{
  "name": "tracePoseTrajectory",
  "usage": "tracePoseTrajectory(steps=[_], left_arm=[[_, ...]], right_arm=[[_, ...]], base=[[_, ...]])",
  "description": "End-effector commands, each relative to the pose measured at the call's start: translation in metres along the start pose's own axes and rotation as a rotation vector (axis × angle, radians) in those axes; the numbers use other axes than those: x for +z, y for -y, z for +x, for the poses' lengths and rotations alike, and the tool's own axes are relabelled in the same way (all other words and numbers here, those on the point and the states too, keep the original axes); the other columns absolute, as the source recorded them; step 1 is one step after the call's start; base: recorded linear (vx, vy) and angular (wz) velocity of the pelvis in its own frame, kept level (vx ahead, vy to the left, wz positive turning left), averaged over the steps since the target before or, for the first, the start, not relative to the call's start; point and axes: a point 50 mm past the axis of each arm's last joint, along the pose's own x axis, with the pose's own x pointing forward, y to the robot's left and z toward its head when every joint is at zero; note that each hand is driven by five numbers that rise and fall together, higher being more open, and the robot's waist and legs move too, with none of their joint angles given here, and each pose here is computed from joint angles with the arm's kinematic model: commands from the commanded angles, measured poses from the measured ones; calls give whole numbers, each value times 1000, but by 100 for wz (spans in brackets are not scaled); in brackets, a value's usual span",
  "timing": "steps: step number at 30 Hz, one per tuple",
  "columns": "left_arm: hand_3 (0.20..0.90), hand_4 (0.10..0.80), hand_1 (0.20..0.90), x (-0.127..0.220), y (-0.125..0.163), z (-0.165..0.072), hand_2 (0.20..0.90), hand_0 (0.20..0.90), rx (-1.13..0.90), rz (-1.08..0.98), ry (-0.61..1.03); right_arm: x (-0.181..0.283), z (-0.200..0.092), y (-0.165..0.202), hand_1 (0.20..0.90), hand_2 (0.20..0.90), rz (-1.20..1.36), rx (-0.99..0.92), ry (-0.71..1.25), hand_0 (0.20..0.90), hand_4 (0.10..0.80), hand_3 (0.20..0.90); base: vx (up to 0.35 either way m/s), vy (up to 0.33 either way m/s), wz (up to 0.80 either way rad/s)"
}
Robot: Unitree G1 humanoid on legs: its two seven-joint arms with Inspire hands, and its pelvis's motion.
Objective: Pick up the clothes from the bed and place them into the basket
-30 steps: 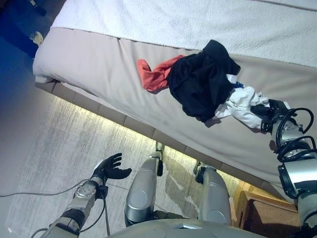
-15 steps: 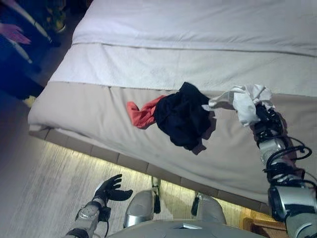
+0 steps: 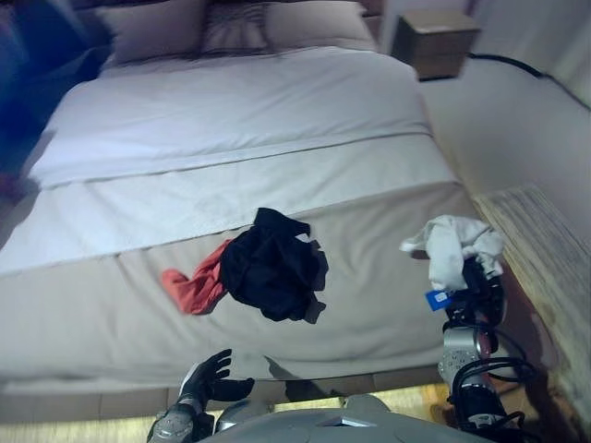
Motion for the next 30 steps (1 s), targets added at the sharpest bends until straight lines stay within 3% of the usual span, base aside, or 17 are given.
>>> tracePoseTrajectory(steps=[1, 5, 14, 22, 30], left_arm=[[900, 800, 900, 22, -12, 5, 900, 900, 0, 84, 76], [900, 800, 900, 16, -30, 2, 900, 900, 99, 26, 40], [900, 800, 900, 29, -35, 10, 900, 900, 148, -2, 35], [900, 800, 900, 31, -15, 13, 900, 900, 112, -73, 65], [900, 800, 900, 28, -13, 11, 900, 900, 105, -81, 66]], right_arm=[[45, 2, -27, 300, 300, 50, 106, 254, 300, 100, 200], [29, 4, -29, 300, 300, 40, 46, 175, 300, 100, 200], [-14, 2, -28, 300, 300, -163, 4, 23, 300, 100, 200], [-31, 7, 5, 300, 300, -379, -78, -100, 300, 100, 200], [-33, 9, 15, 300, 300, -498, -150, -115, 300, 100, 200]], base=[[-139, 48, -68], [-268, 22, -126], [-221, -169, -84], [-40, -263, -37], [-9, 30, -22]])
